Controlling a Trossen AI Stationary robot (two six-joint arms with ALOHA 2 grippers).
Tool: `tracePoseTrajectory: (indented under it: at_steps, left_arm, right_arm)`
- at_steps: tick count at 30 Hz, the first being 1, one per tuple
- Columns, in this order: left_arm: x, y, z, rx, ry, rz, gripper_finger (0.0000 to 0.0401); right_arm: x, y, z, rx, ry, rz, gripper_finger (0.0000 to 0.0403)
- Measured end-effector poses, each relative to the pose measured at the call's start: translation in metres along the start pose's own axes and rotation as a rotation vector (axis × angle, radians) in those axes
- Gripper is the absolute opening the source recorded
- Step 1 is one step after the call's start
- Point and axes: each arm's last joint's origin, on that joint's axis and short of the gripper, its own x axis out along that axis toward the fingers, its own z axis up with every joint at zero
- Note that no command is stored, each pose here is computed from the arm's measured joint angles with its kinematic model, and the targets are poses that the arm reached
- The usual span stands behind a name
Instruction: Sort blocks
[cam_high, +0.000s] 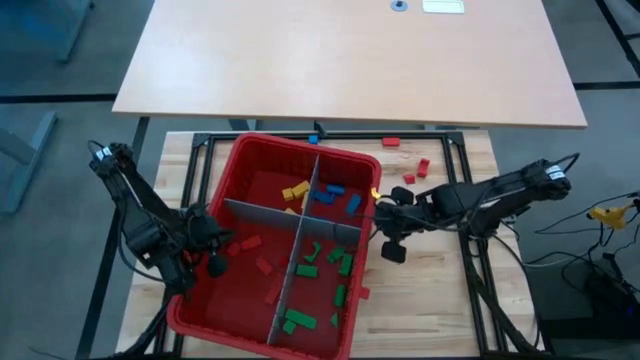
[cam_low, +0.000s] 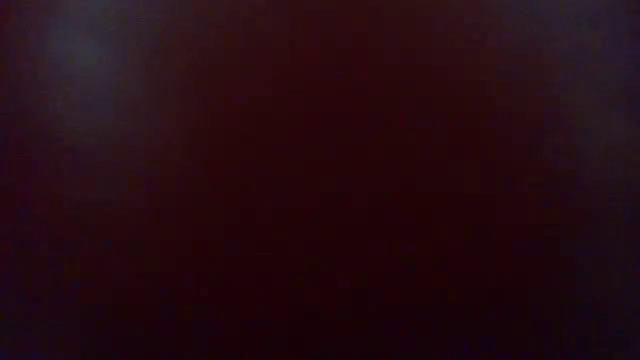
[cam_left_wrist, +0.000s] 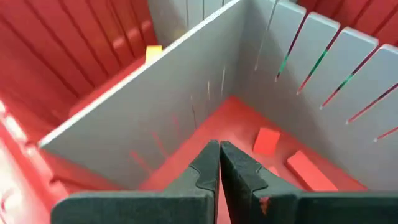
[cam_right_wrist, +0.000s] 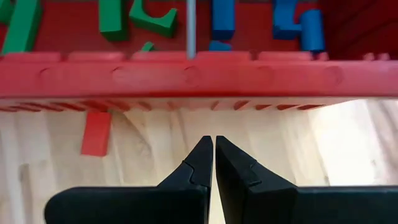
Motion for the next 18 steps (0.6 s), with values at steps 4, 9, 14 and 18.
tracePoseTrajectory:
  at_steps: [4, 9, 14, 18]
  left_arm:
    - [0.002, 0.001, -0.004, -0.031, 0.046, 0.002, 0.0]
    - [0.007, 0.002, -0.012, -0.09, 0.115, 0.021, 0.0]
    - [0.011, 0.005, -0.02, -0.14, 0.174, 0.049, 0.0]
    - [0.012, 0.004, -0.021, -0.136, 0.188, 0.057, 0.0]
  right_arm:
    - [0.002, -0.009, 0.007, 0.009, -0.042, -0.035, 0.0]
    - [0.004, -0.024, 0.017, 0.019, -0.079, -0.036, 0.0]
    - [0.006, -0.04, 0.028, 0.035, -0.142, -0.065, 0.0]
    - [0.007, -0.05, 0.035, 0.027, -0.17, -0.017, 0.0]
